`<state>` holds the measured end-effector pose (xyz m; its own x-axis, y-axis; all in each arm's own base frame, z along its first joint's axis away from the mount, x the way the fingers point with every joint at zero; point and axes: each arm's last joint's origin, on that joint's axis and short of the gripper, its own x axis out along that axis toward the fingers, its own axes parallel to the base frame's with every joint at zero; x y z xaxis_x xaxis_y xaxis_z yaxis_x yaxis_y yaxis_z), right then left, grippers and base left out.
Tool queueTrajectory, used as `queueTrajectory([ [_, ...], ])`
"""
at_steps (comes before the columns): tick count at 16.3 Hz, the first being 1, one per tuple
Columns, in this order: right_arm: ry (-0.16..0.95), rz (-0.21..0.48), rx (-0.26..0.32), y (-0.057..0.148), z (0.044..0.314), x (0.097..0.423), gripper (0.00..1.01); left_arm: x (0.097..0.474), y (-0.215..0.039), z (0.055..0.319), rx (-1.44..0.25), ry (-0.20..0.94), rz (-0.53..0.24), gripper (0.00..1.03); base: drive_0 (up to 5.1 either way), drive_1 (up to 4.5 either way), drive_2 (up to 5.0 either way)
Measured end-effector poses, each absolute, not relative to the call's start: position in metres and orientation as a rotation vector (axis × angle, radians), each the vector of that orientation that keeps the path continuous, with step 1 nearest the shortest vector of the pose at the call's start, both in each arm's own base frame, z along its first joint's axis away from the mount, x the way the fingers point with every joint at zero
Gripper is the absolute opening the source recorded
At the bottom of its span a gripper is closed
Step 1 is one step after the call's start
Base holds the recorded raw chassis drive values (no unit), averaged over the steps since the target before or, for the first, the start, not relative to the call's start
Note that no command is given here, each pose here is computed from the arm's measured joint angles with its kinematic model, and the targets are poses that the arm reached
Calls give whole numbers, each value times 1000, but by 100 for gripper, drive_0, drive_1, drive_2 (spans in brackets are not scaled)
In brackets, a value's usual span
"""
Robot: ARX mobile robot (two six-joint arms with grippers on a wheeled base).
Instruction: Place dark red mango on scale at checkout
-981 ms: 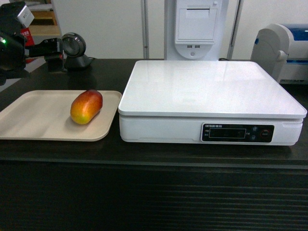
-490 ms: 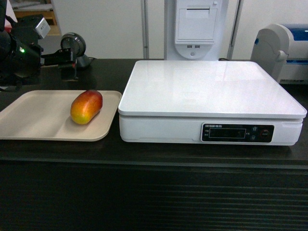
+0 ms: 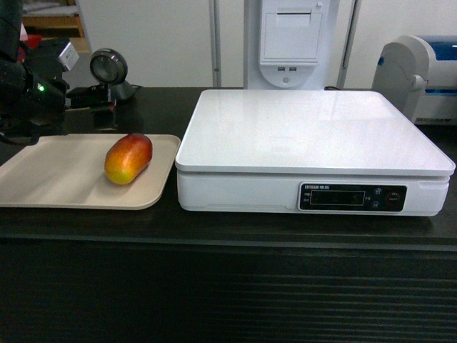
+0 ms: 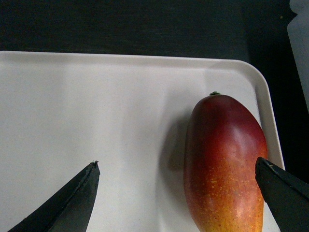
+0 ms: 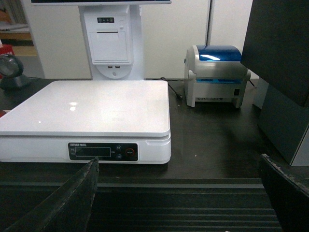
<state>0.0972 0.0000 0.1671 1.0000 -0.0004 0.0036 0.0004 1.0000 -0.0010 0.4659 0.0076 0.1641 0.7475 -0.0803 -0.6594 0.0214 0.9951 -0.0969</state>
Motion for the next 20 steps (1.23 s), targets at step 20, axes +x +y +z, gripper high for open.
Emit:
queueTrajectory([
  [20,-4,0,-1,0,167,97,98,477,-6,138,-65,773,-98,98,0,0,0],
])
